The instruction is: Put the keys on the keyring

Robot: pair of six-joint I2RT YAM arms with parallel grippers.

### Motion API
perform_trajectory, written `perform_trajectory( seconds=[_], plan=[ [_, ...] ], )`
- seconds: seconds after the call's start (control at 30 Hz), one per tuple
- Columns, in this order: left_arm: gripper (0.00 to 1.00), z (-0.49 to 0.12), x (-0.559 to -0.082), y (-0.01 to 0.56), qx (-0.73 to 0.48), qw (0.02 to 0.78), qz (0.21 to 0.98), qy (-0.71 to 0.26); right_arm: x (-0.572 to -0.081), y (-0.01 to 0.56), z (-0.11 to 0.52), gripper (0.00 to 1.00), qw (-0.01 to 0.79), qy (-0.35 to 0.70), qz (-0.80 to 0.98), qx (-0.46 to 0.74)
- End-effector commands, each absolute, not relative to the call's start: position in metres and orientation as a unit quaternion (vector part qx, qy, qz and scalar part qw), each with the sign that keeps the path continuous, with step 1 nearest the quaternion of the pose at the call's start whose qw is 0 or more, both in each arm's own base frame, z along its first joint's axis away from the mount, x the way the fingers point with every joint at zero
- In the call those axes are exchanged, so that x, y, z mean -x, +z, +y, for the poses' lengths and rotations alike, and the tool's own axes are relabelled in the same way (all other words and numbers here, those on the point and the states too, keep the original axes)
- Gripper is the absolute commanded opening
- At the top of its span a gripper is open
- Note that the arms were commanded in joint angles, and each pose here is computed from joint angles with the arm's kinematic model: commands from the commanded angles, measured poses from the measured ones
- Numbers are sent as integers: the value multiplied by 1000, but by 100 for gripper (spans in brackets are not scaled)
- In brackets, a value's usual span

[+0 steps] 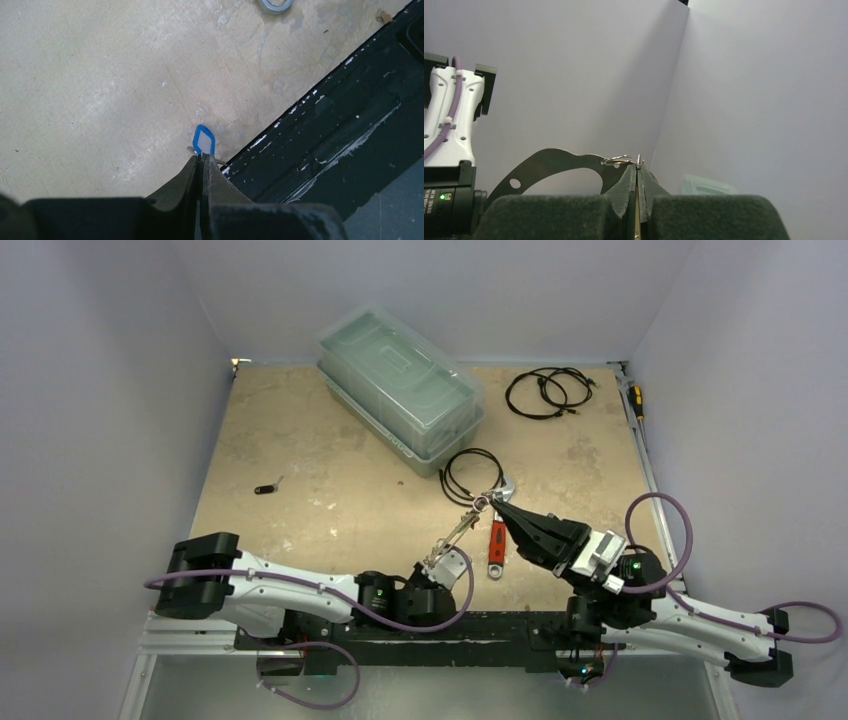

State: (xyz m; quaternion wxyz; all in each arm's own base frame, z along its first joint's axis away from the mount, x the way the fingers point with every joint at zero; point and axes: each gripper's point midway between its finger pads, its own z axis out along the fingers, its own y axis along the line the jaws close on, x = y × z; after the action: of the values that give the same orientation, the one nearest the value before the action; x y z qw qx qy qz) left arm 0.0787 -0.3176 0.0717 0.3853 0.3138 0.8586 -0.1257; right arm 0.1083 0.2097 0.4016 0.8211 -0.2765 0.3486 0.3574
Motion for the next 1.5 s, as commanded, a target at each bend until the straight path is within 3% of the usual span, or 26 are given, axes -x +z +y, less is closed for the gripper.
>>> perform_trajectory(
  seconds=[0.0,0.73,1.07,1.47],
  plan=[
    [0,-322,-72,94,-344,391,838,-162,-114,401,205,0,824,352,360,258],
    [0,-297,-45,76,-432,320,832,-140,-141,418,175,0,859,291,383,173],
    [0,-308,-50,115,-437,362,805,-175,-179,426,147,0,866,205,452,62],
    [0,-335,-50,137,-492,393,754,-189,-210,447,177,0,849,144,506,50]
  ],
)
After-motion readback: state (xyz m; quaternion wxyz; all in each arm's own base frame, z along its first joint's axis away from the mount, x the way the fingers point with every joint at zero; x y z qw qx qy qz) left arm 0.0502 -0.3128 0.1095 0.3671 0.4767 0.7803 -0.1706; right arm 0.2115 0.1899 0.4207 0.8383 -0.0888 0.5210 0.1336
